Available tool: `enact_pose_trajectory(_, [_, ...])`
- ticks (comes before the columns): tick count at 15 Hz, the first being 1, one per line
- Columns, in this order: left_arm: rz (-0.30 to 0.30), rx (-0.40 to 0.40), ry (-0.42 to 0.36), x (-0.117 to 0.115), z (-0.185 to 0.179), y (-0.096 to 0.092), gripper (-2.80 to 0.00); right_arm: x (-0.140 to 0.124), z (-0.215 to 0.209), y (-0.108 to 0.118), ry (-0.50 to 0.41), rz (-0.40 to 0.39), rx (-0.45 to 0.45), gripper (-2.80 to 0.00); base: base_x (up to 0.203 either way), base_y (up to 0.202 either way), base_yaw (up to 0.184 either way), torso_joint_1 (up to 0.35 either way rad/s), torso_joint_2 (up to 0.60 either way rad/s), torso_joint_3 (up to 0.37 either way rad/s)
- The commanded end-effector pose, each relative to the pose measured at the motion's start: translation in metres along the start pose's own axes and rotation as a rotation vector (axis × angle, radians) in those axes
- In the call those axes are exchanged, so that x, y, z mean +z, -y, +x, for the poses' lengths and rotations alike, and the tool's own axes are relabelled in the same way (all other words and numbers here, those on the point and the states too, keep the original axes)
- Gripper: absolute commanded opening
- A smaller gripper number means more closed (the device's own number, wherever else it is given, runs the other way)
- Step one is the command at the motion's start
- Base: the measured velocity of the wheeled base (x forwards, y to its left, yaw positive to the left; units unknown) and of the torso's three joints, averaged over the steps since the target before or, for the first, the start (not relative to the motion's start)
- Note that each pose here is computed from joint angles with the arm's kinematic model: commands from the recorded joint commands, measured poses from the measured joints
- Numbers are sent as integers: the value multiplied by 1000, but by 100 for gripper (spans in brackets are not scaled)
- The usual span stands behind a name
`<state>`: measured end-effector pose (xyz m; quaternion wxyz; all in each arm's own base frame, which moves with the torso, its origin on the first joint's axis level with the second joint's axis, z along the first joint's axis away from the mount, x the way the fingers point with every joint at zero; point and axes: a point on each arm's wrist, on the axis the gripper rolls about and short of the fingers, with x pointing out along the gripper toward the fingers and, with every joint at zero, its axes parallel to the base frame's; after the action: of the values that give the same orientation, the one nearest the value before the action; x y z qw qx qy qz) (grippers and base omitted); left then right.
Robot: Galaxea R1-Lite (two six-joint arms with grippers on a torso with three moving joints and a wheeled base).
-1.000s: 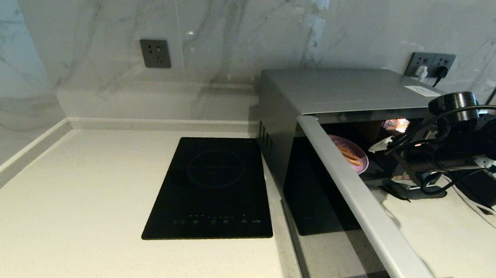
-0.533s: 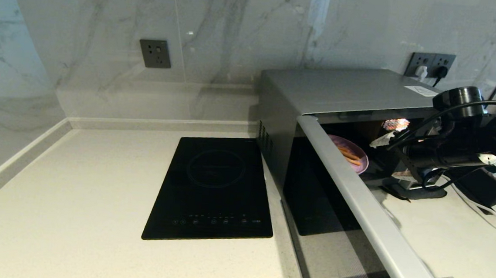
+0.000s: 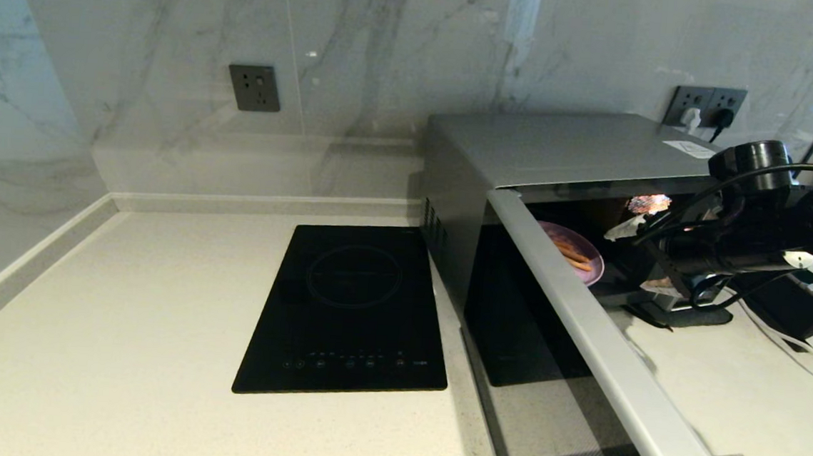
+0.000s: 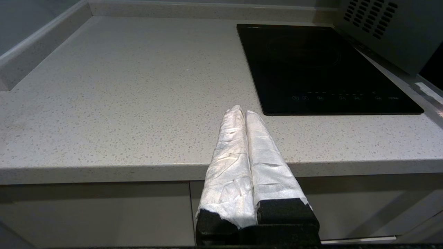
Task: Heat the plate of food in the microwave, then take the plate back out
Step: Take the plate out of the microwave
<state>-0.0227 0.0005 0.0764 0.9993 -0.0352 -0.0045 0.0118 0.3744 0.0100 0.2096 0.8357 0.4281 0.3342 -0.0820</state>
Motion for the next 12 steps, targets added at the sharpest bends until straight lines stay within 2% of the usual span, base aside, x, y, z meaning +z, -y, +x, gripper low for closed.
enact_pose_trajectory(1, [0, 1, 0, 0, 0, 0, -280, -1, 0, 0, -15, 4, 10, 0, 0, 0, 0, 0, 0, 0])
enact_pose_trajectory(7, [0, 1, 0, 0, 0, 0, -280, -1, 7, 0, -30, 5, 8, 0, 0, 0, 0, 0, 0, 0])
enact_pose_trajectory(12, [-2, 1, 0, 0, 0, 0, -280, -3, 32, 6, -60, 10, -23, 0, 0, 0, 0, 0, 0, 0])
